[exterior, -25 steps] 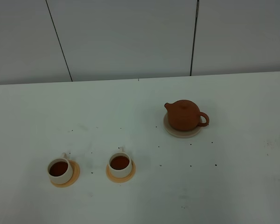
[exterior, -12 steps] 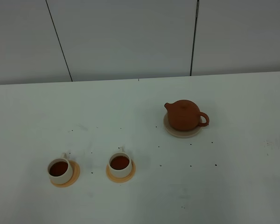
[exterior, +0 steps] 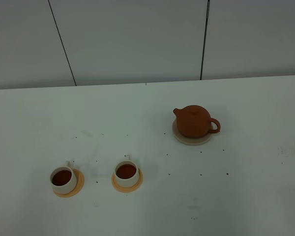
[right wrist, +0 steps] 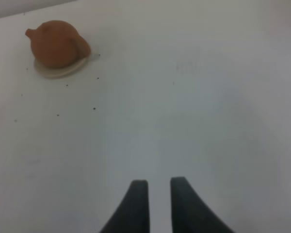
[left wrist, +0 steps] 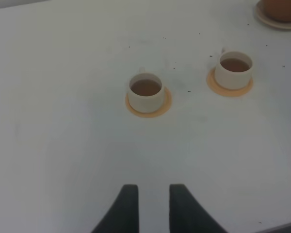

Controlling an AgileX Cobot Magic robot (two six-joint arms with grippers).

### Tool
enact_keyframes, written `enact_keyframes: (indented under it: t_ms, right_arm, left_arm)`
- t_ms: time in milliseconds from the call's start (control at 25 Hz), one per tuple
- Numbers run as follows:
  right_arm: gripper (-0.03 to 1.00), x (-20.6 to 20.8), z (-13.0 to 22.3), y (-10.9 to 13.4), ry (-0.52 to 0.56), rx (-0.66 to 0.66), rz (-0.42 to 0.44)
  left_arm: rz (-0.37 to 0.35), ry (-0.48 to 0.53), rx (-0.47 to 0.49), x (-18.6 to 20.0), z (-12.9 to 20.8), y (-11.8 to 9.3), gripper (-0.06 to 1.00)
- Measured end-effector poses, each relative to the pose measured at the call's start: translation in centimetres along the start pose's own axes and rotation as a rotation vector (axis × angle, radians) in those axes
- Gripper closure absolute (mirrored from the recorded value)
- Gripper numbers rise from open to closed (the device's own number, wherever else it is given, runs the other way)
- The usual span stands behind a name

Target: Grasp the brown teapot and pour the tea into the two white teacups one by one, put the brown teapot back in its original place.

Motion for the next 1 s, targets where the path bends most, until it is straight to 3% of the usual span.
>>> enact_keyframes:
  t_ms: [1000]
  right_arm:
    - [0.83,0.0,0.0,0.0,0.0,0.001,0.0]
  left_arm:
    - [0.0,0.0,0.0,0.0,0.0,0.0,0.72]
Point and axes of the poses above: a point on each arm's last joint axis where the gripper is mounted, x pointing back along that axis away from the gripper, y along the wrist's bending axis when the last joint is at zero, z = x × y, the point moved 10 cm from there along -x, pointing out along that axis toward the gripper, and after that the axes turned 3 degrees about -x, right-handed, at the moved point
